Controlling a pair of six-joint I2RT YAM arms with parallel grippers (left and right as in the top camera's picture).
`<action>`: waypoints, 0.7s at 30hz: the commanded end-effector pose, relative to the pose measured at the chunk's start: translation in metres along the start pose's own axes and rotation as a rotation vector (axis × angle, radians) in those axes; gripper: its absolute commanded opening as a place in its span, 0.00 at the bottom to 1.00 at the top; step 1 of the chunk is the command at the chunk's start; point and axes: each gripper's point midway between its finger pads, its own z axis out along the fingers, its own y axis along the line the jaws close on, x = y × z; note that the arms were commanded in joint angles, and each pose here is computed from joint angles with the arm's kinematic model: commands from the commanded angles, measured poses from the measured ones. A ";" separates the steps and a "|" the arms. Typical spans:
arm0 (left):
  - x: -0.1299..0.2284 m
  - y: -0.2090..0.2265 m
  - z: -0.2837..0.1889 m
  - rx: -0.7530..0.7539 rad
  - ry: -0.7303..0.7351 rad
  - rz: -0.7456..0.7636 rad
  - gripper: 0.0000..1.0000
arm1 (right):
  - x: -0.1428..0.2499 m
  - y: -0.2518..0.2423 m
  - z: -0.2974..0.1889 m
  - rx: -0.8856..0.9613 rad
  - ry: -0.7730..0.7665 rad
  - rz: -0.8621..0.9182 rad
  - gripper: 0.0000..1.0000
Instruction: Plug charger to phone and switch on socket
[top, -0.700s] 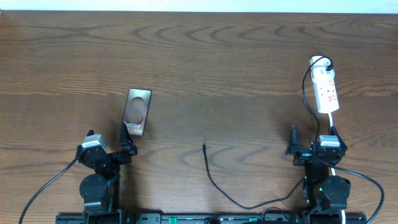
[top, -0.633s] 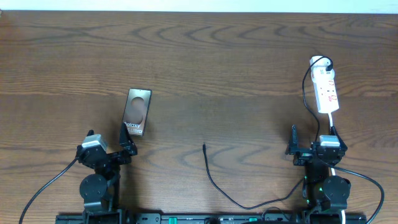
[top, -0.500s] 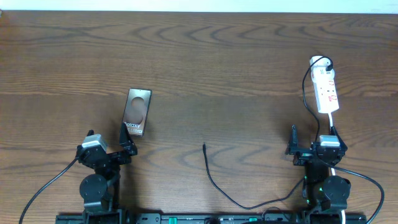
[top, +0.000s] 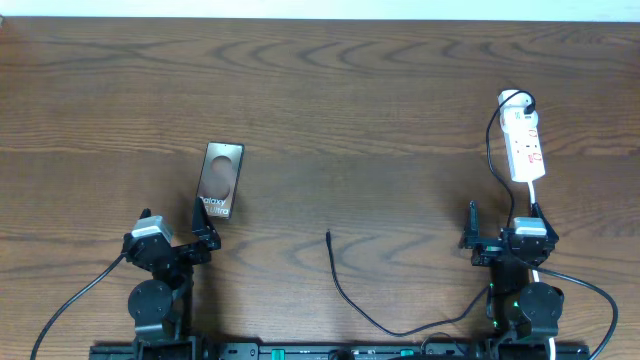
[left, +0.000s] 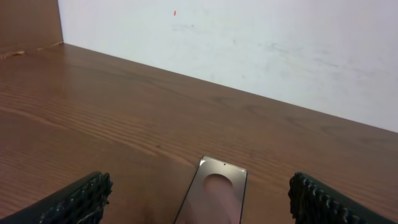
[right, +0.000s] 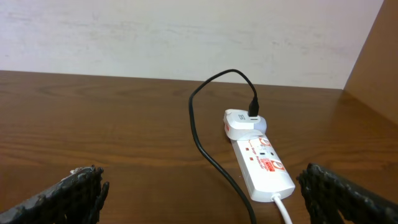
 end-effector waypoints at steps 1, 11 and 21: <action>0.016 0.008 0.001 -0.037 0.046 0.009 0.93 | 0.000 0.000 0.000 0.005 -0.002 -0.013 0.99; 0.016 0.008 0.001 -0.037 0.046 0.009 0.94 | 0.000 0.000 0.000 0.005 -0.002 -0.013 0.99; 0.016 0.008 0.001 -0.037 0.046 0.009 0.93 | 0.000 0.000 0.000 0.005 -0.002 -0.013 0.99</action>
